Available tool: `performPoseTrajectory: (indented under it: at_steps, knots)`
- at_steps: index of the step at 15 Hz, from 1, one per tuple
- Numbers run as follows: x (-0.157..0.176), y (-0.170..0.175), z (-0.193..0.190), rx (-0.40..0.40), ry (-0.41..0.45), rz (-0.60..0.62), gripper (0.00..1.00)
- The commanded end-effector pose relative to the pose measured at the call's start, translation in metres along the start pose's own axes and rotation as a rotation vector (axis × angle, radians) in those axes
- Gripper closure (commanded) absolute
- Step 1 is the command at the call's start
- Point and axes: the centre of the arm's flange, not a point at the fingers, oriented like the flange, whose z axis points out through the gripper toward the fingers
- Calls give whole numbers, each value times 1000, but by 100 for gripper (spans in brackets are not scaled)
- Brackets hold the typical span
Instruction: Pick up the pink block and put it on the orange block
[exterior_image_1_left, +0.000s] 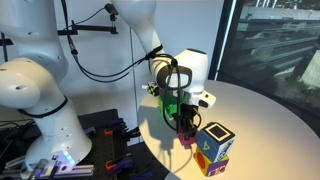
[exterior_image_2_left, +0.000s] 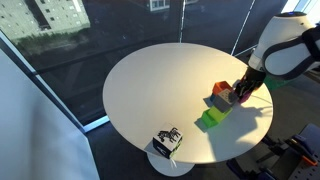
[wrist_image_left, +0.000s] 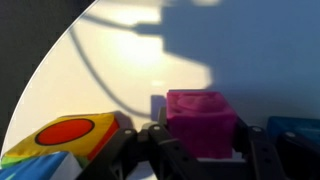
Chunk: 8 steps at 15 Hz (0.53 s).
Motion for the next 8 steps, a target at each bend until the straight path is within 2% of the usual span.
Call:
performPoseTrajectory:
  at_steps: [1, 8]
  knots:
    - [1, 0, -27, -19, -11, 38, 69]
    - [-3, 1, -68, -20, -20, 84, 69]
